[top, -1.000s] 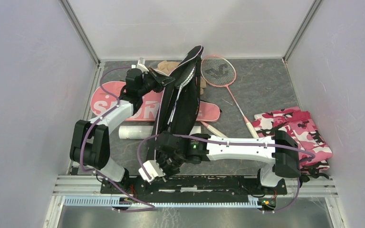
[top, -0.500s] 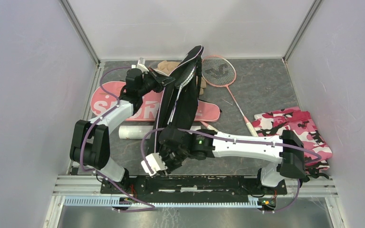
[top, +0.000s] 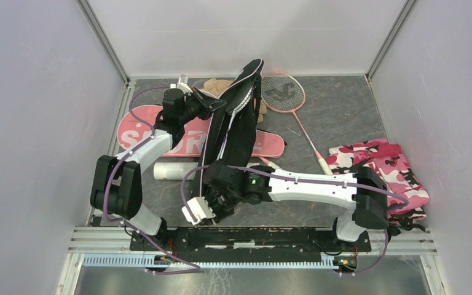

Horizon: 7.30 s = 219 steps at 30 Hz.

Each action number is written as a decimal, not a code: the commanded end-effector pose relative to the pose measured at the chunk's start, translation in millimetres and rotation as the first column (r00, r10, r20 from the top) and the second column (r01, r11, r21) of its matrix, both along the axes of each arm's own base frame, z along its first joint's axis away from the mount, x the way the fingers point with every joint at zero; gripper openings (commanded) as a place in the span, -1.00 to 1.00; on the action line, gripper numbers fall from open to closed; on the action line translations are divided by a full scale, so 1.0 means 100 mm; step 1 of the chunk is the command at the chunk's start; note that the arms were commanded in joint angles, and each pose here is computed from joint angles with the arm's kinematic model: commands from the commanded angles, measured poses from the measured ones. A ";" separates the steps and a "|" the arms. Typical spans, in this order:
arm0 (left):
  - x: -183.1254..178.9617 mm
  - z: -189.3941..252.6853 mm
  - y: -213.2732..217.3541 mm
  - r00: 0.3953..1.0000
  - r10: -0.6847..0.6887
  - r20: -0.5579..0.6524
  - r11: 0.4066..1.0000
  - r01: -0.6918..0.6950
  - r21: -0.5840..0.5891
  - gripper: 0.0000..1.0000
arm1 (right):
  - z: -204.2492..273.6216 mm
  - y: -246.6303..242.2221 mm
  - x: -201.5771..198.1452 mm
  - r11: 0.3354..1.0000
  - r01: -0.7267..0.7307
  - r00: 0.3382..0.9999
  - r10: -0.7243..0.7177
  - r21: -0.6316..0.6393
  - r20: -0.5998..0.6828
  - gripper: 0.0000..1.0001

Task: Pack up the badminton gear
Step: Place the racket in the racket bag, then adjust the racket bag at the center of the board.

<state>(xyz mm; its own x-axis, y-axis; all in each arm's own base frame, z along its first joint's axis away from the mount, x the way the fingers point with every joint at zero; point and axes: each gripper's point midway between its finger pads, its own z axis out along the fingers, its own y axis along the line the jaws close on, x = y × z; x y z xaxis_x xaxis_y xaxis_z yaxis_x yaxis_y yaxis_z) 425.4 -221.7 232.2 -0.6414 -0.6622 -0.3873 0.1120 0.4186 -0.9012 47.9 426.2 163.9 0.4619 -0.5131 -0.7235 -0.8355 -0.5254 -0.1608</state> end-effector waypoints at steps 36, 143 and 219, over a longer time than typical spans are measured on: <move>-0.07 0.45 -0.02 0.993 -0.015 0.118 0.998 0.022 -0.054 -0.96 | 0.20 -0.09 0.65 0.987 0.125 0.986 -0.135 0.106 0.097 -0.23; -0.88 1.04 -1.02 0.714 -0.510 0.480 0.838 0.286 0.464 -0.38 | 1.19 -1.66 2.99 0.482 0.870 0.476 -0.760 0.107 -0.443 -0.99; -0.96 0.25 -0.38 -0.272 -0.901 -0.337 -0.190 -0.451 0.872 1.00 | 0.57 -1.86 2.28 0.808 0.559 0.697 -0.579 -0.186 -0.422 -0.99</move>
<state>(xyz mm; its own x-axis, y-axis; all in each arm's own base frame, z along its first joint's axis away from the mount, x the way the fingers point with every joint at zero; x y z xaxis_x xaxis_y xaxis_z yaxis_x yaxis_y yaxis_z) 320.2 -255.9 257.7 0.7631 0.5787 -0.2878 0.6087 -0.4937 0.6211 289.8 238.6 219.9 -0.2731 -0.6151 -0.7396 -0.9590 0.1135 0.2597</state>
